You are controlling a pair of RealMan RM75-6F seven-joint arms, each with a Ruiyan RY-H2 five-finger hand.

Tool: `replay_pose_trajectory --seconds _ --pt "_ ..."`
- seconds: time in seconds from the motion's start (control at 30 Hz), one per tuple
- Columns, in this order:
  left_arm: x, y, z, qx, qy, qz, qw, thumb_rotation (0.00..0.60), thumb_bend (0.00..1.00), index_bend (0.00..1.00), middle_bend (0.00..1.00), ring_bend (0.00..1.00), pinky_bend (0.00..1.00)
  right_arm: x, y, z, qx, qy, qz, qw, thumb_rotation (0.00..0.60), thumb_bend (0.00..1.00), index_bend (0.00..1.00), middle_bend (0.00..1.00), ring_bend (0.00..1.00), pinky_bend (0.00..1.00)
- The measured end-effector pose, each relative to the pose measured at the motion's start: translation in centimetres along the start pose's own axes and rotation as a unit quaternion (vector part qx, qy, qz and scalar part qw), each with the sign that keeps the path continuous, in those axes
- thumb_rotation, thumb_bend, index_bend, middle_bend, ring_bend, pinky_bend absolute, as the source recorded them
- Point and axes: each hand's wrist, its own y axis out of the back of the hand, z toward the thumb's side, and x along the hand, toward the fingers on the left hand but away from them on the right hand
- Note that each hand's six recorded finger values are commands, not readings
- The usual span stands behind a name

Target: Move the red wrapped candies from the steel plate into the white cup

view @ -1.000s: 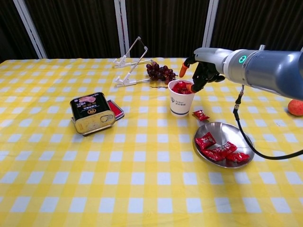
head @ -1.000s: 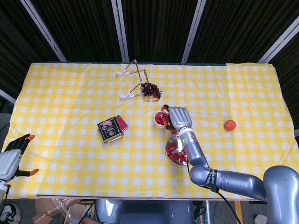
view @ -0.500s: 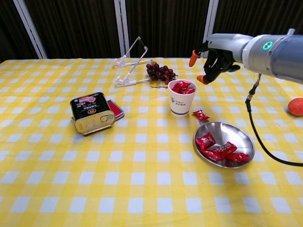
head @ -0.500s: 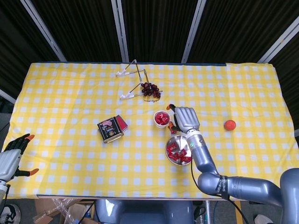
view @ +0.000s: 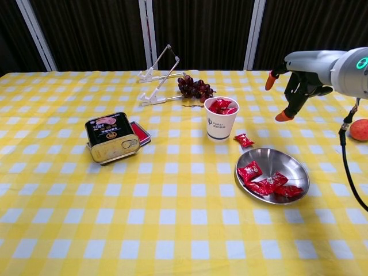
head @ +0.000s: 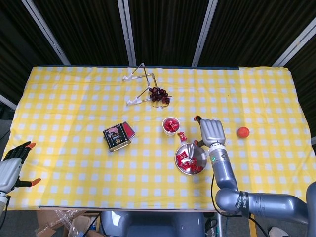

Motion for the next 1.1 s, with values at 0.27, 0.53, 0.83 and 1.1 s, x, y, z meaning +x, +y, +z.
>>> replay_pose_trajectory --seconds 0.27,0.53,0.83,1.1 --pt "0.0 0.0 -0.1 -0.003 0.002 -0.003 1.0000 0.600 0.09 0.00 0.00 0.00 0.00 -1.1 -1.8 1.8 0.006 0.006 0.012 0.9999 0.600 0.26 0.25 0.77 0.92 0.95" --pt "0.1 -0.1 -0.1 -0.005 0.003 -0.007 1.0000 0.600 0.09 0.00 0.00 0.00 0.00 -2.8 -3.4 3.2 0.002 0.003 0.017 0.9998 0.600 0.26 0.31 0.77 0.92 0.95" --pt "0.2 -0.1 -0.1 -0.007 0.003 -0.013 0.9999 0.600 0.09 0.00 0.00 0.00 0.00 -4.4 -5.2 3.0 -0.011 -0.015 0.034 0.9992 0.600 0.26 0.35 0.77 0.92 0.95" --pt "0.3 -0.2 -0.1 -0.005 0.001 -0.017 0.9998 0.600 0.09 0.00 0.00 0.00 0.00 -5.0 -6.0 3.8 -0.025 -0.012 0.041 0.9988 0.600 0.26 0.37 0.77 0.92 0.95"
